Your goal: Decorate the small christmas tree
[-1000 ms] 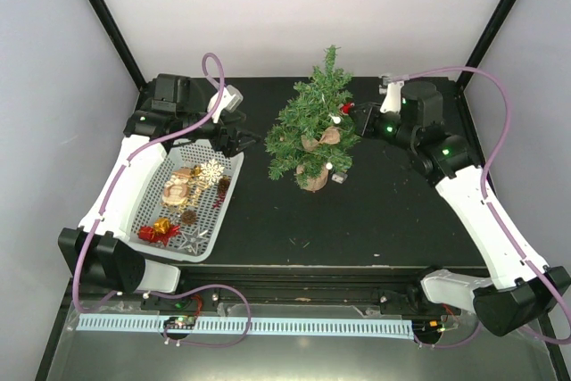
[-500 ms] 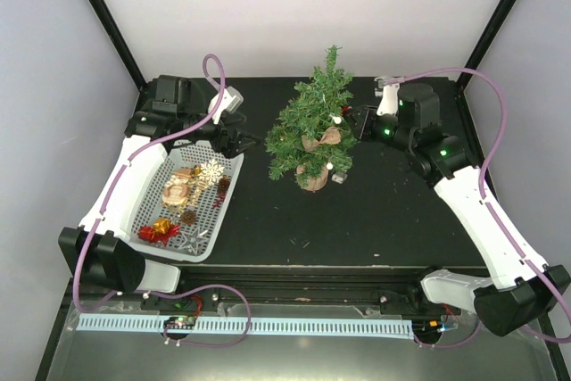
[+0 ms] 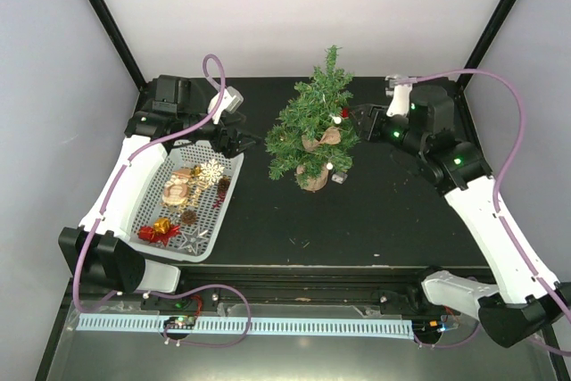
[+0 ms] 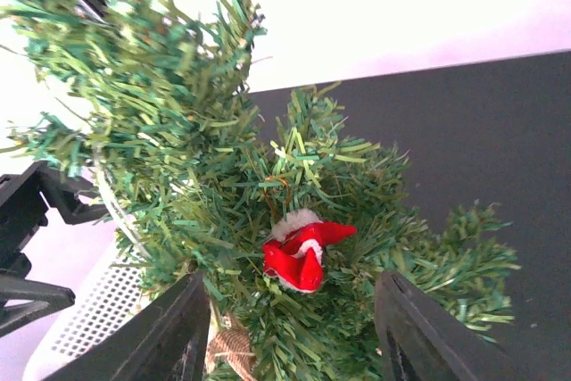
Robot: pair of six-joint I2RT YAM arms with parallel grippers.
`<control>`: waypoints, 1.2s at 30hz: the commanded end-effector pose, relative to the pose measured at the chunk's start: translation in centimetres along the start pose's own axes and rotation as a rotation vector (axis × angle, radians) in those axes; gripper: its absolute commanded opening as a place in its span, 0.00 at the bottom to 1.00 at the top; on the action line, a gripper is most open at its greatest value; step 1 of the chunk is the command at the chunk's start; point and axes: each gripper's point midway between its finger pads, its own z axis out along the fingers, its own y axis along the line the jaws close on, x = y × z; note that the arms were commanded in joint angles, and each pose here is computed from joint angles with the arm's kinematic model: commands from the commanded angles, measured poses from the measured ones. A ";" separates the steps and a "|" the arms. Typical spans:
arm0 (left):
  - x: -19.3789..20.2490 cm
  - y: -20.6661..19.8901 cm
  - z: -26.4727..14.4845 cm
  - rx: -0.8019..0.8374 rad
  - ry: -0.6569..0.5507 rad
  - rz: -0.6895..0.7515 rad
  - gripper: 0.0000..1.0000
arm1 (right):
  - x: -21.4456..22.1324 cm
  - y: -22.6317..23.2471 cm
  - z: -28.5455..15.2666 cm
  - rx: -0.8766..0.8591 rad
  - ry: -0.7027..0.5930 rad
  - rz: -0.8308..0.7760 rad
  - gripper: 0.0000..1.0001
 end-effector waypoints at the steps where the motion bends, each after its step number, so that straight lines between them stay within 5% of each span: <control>1: -0.4 0.4 -0.8 -0.046 -0.007 0.017 0.99 | -2.0 0.5 -3.4 0.046 -0.080 -0.049 0.55; 3: -0.8 0.0 -1.7 -0.071 -0.015 0.037 0.99 | -2.1 0.3 -4.7 0.070 -0.093 -0.067 0.67; 5: -1.4 -0.8 -3.0 -0.095 -0.019 0.076 0.99 | -1.9 0.5 -6.1 0.075 -0.098 -0.095 0.97; 6: -1.6 -1.3 -3.7 -0.105 -0.017 0.091 0.99 | -1.8 0.4 -6.8 0.084 -0.099 -0.108 1.00; 19: -1.8 -10.4 -12.3 -0.261 -0.182 0.255 0.99 | 3.3 1.4 -18.3 0.004 -0.197 -0.230 1.00; 28: 4.5 -15.1 -12.2 -0.143 -0.188 0.264 0.99 | 7.0 1.3 -25.1 -0.037 -0.263 -0.244 1.00; 36: 5.4 -16.7 -12.2 -0.075 -0.265 0.257 0.99 | 9.4 1.5 -27.1 -0.102 -0.283 -0.231 1.00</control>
